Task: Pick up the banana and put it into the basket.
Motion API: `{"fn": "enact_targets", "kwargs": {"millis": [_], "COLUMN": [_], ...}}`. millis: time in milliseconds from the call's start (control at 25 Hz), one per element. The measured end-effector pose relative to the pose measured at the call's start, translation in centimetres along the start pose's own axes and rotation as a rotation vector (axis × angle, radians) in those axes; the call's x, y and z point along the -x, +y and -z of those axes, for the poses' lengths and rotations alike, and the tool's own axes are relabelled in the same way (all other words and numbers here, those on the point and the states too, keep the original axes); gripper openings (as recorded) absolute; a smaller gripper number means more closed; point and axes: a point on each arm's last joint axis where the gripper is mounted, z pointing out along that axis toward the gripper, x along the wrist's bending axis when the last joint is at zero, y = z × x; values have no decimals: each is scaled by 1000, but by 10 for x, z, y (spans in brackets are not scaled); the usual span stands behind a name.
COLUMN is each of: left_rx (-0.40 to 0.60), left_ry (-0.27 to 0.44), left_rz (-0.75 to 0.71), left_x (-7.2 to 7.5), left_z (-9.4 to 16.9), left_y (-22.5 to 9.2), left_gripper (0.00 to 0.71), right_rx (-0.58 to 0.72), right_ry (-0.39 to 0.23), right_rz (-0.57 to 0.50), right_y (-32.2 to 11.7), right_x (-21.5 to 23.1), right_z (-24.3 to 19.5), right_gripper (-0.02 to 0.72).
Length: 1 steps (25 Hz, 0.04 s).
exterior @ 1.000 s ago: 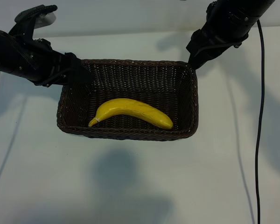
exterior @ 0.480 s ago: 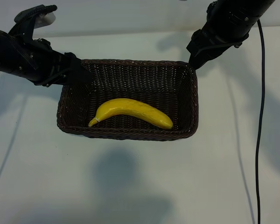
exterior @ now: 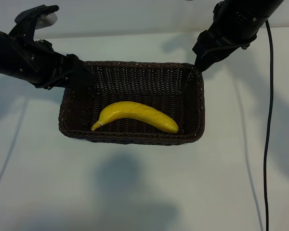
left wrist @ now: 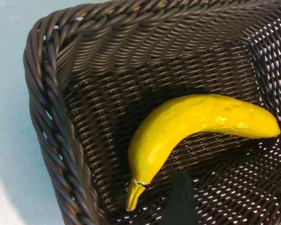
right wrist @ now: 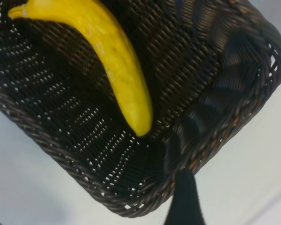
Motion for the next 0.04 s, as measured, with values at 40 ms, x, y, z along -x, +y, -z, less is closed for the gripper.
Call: {"fn": "enact_targets", "kwargs": {"millis": [40], "left_rx": [0], "left_ry": [0], "left_rz": [0], "left_x": [0], "left_z": [0], "left_y": [0], "left_gripper": [592], "right_rx": [0], "right_ry": [0], "right_rz": [0], "right_y": [0], "right_x": [0], "right_z": [0], "right_gripper": [550]}}
